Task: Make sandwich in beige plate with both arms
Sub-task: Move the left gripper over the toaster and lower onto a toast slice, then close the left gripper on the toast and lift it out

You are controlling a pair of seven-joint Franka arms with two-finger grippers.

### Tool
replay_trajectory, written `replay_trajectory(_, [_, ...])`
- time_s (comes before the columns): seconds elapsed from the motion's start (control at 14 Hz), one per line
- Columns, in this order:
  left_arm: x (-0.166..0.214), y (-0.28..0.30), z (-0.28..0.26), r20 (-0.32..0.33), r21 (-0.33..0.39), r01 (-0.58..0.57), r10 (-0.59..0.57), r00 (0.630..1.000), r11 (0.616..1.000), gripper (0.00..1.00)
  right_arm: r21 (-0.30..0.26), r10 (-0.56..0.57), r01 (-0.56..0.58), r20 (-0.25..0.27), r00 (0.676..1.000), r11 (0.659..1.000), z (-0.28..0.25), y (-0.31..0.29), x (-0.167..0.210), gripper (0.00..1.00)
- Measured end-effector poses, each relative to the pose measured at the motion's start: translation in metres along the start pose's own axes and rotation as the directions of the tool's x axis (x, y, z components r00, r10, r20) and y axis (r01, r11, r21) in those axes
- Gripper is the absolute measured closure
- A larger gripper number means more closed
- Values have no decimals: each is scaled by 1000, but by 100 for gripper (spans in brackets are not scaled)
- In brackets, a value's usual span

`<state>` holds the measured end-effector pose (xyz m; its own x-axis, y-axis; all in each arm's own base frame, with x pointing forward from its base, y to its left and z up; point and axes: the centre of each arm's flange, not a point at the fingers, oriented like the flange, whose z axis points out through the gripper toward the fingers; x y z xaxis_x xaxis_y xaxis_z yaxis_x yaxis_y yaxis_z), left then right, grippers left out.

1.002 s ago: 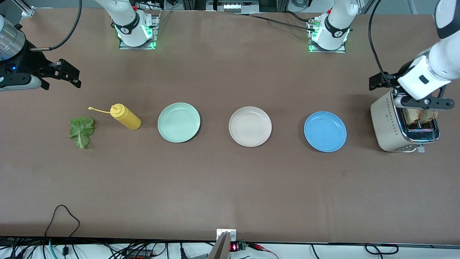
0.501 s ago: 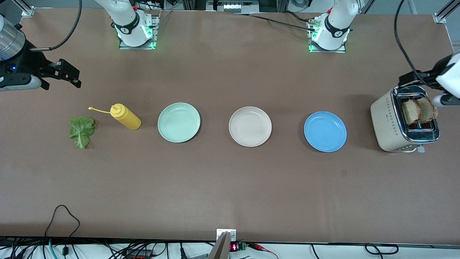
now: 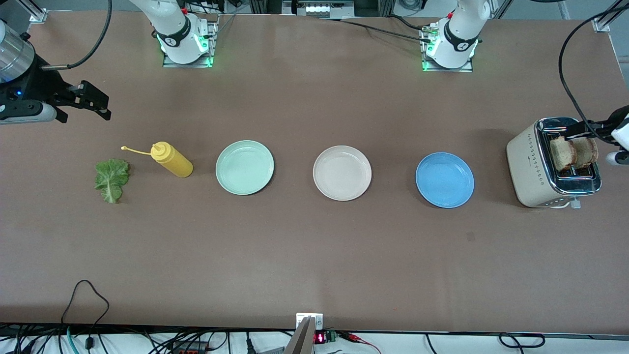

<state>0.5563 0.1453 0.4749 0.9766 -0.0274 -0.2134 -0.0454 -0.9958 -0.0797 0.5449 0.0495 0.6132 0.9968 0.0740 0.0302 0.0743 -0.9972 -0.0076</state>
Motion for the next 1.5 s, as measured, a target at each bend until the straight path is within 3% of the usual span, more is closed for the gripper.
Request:
replay_trajectory(0.5, [-2,-28,71,-78,4,-24,24,997,1000,2,0,0,0,0,1000,1000,0,0,0,0])
replay_trajectory(0.79, [-11,-39,101,-72,-7,-20,20,997,1000,8,0,0,0,0,1000,1000,0,0,0,0])
replay_trajectory(1.29, [-19,-44,115,-51,-18,-32,31,998,999,82,0,0,0,0,1000,1000,0,0,0,0])
replay_trajectory(1.36, [-18,-43,114,-52,-18,-35,34,998,999,89,0,0,0,0,1000,1000,0,0,0,0])
replay_trajectory(1.5, [-18,-41,113,-55,-16,-38,37,998,999,92,0,0,0,0,1000,1000,0,0,0,0])
